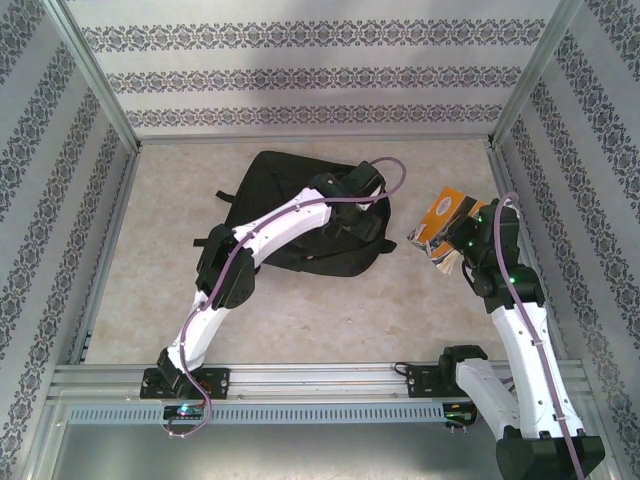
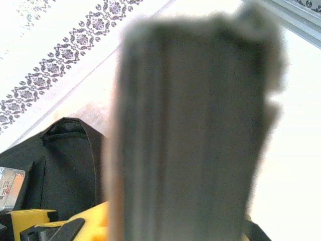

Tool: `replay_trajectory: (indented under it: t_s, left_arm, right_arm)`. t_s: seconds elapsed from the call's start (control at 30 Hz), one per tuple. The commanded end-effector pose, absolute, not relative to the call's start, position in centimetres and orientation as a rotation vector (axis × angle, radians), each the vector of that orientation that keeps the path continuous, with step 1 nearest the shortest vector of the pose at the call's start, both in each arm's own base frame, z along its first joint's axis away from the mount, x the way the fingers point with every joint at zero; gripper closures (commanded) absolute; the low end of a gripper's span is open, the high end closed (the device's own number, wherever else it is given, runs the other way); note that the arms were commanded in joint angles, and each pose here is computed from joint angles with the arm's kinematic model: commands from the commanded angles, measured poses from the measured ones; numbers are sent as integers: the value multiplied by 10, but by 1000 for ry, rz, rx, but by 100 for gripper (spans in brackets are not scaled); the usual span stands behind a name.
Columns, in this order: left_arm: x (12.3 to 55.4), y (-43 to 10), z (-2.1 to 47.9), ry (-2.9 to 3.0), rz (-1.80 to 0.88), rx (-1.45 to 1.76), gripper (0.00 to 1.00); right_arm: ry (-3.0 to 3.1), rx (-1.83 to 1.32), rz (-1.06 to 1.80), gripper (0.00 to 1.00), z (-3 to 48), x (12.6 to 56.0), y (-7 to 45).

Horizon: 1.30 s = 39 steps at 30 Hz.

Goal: Pack the student bag

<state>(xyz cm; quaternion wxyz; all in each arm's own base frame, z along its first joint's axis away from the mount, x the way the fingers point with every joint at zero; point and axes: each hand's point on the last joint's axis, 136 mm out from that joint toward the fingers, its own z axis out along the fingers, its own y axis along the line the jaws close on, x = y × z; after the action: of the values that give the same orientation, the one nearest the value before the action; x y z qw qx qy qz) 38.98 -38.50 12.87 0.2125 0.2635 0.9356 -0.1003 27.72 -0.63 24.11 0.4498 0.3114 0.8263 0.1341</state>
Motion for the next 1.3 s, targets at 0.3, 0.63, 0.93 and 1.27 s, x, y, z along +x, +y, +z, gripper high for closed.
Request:
replay_trajectory:
  t_s: [0.3,0.63,0.93,1.27]
  left_arm:
    - [364,-383,82,2651,-188,1027,3]
    - [395,-333,47,2597,359,1093,22]
    - [406,-337,100,2476,304,1016,100]
    - [408,-320,219,2266,263,880,100]
  right_arm:
    - [1969,741,439,100,258,292,2]
    - [1974,736,496,100,257,297,9]
    - [1968,725,520,100,265,298,12]
    - [1963,694,588,100,275,299,22]
